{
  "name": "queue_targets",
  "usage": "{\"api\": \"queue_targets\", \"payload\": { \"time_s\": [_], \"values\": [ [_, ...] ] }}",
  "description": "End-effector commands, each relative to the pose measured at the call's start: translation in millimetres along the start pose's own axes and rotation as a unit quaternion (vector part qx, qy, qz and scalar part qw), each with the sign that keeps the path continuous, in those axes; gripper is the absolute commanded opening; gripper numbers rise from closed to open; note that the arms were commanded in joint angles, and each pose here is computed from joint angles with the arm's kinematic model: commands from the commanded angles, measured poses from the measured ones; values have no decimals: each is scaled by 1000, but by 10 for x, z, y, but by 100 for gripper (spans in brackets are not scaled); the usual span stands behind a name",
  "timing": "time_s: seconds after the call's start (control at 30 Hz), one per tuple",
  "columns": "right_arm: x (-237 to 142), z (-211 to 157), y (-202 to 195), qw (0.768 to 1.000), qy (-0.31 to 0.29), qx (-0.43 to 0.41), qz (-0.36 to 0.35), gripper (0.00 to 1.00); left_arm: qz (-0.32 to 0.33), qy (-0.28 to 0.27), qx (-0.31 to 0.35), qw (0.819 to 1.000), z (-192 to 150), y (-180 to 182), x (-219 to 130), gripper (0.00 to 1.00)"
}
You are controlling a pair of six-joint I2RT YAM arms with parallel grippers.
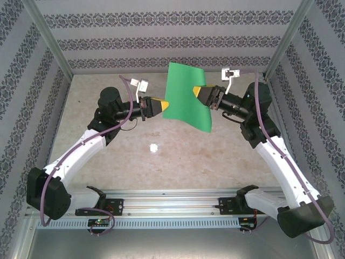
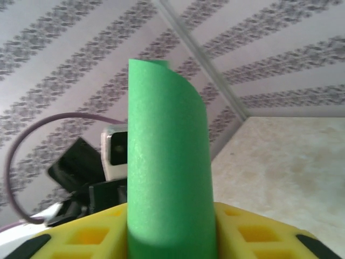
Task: Fold a paper plane with a square sheet of paper (fold left side to right side)
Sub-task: Place a square sheet of paper at the center of the table.
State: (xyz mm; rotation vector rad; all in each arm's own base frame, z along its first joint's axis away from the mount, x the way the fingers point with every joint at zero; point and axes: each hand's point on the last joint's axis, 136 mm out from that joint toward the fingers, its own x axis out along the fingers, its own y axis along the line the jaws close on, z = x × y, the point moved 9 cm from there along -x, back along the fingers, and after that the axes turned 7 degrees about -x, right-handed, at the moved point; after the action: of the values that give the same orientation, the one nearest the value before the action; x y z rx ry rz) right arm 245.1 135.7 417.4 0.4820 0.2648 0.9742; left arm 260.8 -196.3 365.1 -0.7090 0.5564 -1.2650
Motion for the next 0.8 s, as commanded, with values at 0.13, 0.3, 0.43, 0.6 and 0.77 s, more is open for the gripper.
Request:
{"api": "queue_targets", "payload": {
  "time_s": [0.13,0.3,0.43,0.6,0.77],
  "values": [
    [-245,-483,-672,968,83,1,-235,70,137,37,-142,980,-411,698,68,0],
    [-375,-827,-1019,941,134,18,-310,85,258,65,-208,941,-849,1237,-17,0],
    [-424,-1052,-1206,916,176,35,-357,88,347,83,-206,911,-1010,1376,-165,0],
    [-342,-1271,-1352,917,156,114,-350,82,410,113,-201,882,-1118,1451,-272,0],
    [-145,-1577,-1454,910,124,219,-329,78,447,131,-186,865,-1172,1448,-284,0]
  ]
}}
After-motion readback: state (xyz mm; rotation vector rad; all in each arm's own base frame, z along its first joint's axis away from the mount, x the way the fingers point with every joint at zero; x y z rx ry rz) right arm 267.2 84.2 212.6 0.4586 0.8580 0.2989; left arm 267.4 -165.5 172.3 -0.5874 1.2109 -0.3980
